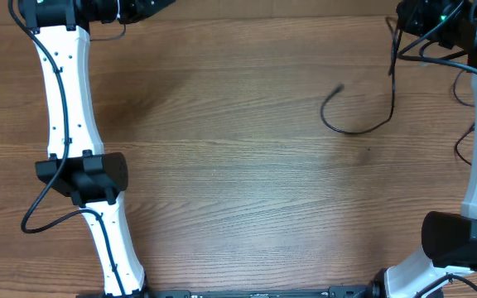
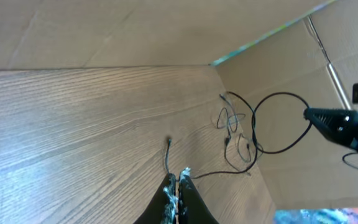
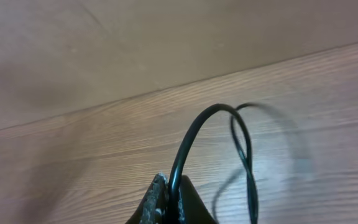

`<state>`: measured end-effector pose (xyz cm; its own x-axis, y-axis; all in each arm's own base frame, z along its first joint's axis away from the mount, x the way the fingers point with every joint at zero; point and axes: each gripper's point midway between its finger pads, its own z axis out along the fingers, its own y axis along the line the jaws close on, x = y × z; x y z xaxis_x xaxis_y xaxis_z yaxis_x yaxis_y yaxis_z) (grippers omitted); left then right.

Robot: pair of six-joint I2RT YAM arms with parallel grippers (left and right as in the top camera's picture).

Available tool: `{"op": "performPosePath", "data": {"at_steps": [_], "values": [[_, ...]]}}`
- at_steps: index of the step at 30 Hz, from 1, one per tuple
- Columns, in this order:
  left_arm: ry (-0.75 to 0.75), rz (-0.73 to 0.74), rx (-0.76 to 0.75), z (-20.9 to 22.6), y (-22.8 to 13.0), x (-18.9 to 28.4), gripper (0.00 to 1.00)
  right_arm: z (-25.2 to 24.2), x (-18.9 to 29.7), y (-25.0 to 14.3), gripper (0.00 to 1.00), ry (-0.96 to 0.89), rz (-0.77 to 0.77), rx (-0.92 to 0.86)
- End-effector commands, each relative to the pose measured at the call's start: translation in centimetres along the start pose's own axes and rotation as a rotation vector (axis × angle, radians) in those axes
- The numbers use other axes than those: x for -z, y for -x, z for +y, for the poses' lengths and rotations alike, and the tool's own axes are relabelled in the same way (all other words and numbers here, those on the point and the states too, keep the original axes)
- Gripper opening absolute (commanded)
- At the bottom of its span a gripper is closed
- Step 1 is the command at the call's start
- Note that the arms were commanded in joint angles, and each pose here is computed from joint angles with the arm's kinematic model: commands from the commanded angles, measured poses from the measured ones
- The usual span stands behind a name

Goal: Untangle cables

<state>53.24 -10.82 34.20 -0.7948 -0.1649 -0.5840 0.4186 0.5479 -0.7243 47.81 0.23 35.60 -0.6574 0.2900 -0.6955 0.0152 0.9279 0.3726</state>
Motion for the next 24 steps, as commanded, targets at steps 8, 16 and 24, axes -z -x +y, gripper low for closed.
{"op": "performPosePath", "data": {"at_steps": [8, 16, 24], "values": [[0.0, 0.102, -0.284, -7.4, -3.8, -8.4, 0.18, 7.8, 1.1, 1.0, 0.04, 0.385, -0.026, 0.055], [0.031, 0.075, -0.403, -11.5, -4.9, -13.1, 0.56, 14.1, 1.7, -0.6, 0.04, 0.567, 0.007, 0.131], [0.042, 0.08, -0.4, -12.2, -5.6, -14.3, 0.61, 19.1, 3.2, 0.6, 0.04, 0.68, -0.076, 0.167]]}}
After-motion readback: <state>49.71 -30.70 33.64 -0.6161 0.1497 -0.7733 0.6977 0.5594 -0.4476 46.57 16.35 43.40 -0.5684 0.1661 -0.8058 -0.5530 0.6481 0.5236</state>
